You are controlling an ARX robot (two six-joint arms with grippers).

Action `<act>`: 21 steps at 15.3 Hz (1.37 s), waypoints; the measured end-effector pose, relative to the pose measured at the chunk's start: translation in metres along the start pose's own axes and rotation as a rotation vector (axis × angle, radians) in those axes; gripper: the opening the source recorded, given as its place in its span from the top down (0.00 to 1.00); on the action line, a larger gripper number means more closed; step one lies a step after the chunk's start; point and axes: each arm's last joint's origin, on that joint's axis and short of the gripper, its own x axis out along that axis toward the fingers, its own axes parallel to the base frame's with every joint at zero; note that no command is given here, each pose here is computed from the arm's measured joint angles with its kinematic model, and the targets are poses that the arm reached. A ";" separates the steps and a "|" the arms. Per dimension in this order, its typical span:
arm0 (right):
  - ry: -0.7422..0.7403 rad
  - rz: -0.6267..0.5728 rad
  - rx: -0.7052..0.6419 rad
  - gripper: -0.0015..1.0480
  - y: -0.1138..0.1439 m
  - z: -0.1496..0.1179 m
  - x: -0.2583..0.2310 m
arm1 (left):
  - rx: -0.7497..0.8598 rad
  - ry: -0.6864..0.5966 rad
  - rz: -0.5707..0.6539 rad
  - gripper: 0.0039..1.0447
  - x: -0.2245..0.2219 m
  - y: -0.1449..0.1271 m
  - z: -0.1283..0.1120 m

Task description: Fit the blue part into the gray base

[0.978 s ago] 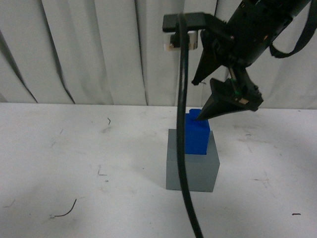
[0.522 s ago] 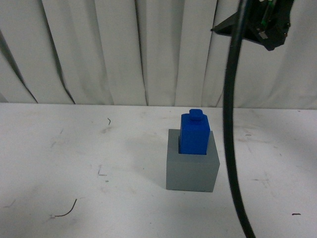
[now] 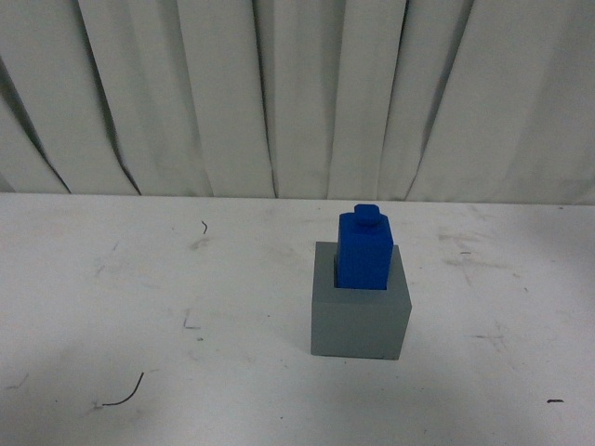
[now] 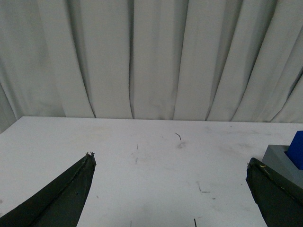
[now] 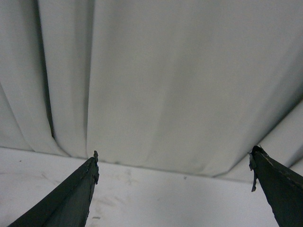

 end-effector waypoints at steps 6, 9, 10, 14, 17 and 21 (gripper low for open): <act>0.152 0.051 0.254 0.06 0.001 -0.031 -0.003 | 0.000 0.000 0.000 0.06 0.000 0.000 0.000; -0.016 -0.043 0.253 0.24 0.008 -0.043 -0.019 | 0.000 0.000 0.000 0.06 0.000 0.000 0.000; -0.022 -0.044 0.254 0.28 0.010 -0.047 -0.025 | 0.000 0.000 0.000 0.06 0.000 0.000 0.000; -0.036 -0.058 0.257 0.45 0.022 -0.052 -0.052 | 0.000 0.000 0.000 0.06 0.000 0.000 0.000; -0.013 -0.040 0.258 0.82 0.031 -0.058 -0.110 | 0.000 0.000 0.000 0.06 0.000 0.000 0.000; -0.070 -0.050 0.261 0.98 0.042 -0.085 -0.179 | 0.000 0.000 0.000 0.06 0.000 0.000 0.000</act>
